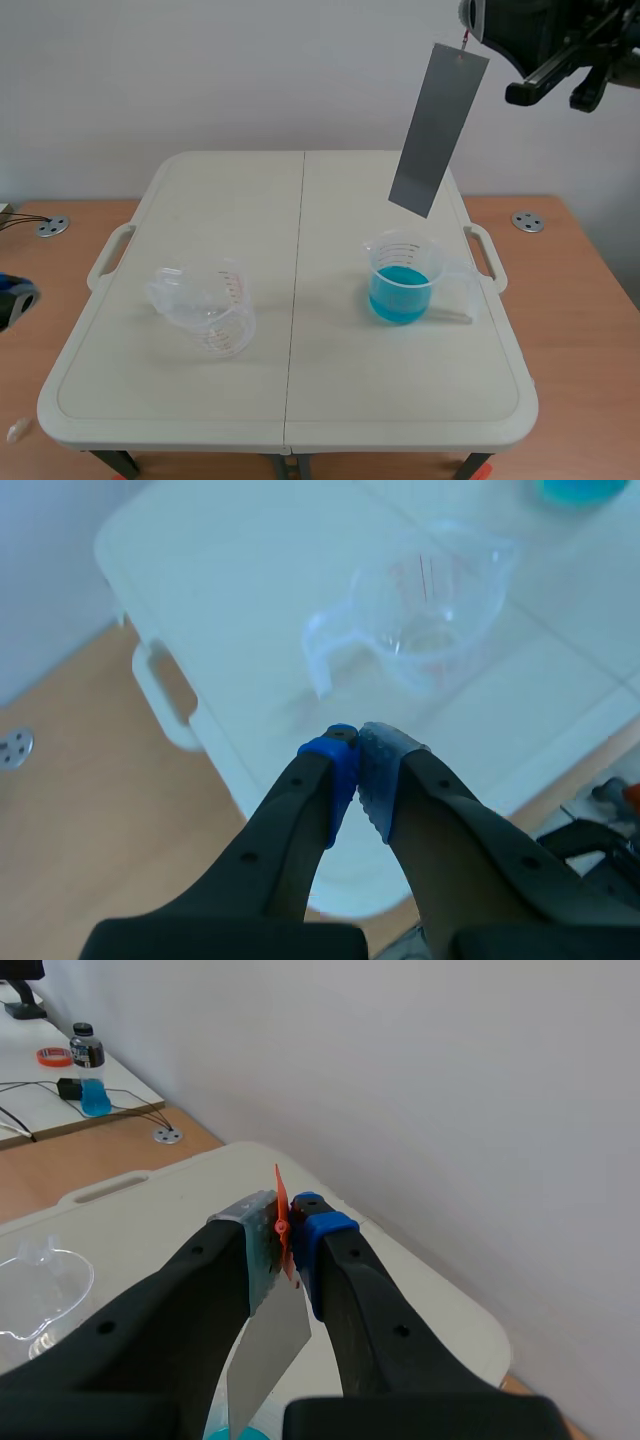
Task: Hold the metal plate by the orange handle, dip it into the blue solution, take it out and point at it, then put the plate back in the beaker on the left.
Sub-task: 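Raise the plate and point at it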
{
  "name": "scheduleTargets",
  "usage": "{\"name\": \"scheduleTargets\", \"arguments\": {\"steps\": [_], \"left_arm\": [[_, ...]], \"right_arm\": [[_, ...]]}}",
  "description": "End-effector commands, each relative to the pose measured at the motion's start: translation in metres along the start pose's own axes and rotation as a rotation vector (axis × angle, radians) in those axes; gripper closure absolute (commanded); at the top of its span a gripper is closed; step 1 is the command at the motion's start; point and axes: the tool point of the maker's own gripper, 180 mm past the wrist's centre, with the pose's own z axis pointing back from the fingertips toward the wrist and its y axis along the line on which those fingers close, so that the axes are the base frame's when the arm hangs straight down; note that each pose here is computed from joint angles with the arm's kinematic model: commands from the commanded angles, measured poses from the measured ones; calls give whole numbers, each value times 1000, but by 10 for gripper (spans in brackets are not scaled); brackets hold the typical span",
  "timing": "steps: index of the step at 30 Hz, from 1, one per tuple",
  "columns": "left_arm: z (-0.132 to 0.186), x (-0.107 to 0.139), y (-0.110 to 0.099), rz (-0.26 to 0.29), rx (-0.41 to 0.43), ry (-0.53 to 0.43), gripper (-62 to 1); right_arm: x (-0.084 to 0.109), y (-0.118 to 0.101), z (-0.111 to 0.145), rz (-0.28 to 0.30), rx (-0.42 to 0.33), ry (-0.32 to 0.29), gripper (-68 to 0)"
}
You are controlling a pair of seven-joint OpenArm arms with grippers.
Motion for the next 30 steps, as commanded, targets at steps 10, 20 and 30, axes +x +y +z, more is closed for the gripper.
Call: {"name": "scheduleTargets", "arguments": {"steps": [10,20,30], "left_arm": [[-42,56,-20,-45,-127,-145,-34],[-87,93,-71,-66,-273,-216,-34],[-146,109,-110,-108,-322,-245,-34]], "right_arm": [[15,-3,1,27,1,-32,-13],[15,-3,1,26,1,-34,-13],[17,-2,2,14,6,-46,-13]]}}
